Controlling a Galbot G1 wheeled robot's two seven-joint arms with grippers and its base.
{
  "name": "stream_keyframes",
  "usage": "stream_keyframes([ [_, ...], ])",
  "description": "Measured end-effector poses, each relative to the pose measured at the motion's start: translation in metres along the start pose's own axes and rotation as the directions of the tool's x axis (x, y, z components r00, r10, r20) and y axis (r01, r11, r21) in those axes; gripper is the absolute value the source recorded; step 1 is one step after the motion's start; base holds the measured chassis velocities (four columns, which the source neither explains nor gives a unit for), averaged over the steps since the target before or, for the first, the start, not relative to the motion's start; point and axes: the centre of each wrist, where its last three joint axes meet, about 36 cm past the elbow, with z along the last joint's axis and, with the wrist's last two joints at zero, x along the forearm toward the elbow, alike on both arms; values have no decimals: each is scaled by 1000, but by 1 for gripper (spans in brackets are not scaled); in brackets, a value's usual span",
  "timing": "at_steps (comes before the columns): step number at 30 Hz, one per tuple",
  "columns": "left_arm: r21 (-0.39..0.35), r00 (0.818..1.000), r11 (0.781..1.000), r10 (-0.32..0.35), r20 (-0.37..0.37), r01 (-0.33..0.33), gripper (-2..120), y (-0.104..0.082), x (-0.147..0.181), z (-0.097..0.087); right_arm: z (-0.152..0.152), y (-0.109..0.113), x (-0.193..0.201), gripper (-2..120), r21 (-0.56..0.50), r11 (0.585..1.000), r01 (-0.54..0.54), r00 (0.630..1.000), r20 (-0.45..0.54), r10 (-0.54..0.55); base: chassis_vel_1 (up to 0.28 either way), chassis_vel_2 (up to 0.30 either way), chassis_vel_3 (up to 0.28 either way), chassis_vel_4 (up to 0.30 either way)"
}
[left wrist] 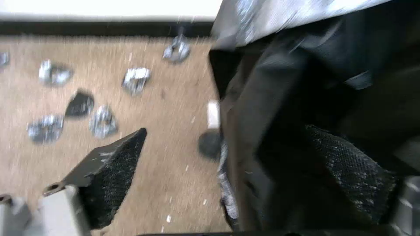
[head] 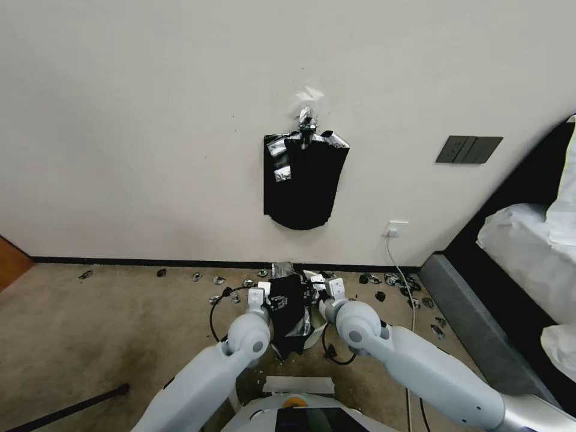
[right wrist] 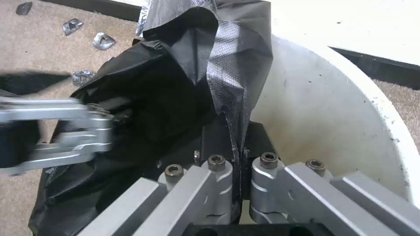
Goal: Place a trash bag onto the trash bin.
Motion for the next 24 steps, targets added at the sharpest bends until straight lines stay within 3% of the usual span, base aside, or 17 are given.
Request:
stream_keyframes([
  [7,7,998,1000,-8,-62,8,72,-9,-15,-2,-1,-1,1,0,0,1000,-1,1000,3,1,0,0,0,0],
  [11,21,995,1000,-5,-101,7,55,-18,-18,-6,-1,-2,2,0,-4,1000,-3,1000,6,3,0,0,0,0],
  [24,46,991,999,-16,-135,23,12,-24,-24,-10,2,-5,2,0,-9,1000,-10,1000,3,10,0,0,0,0],
])
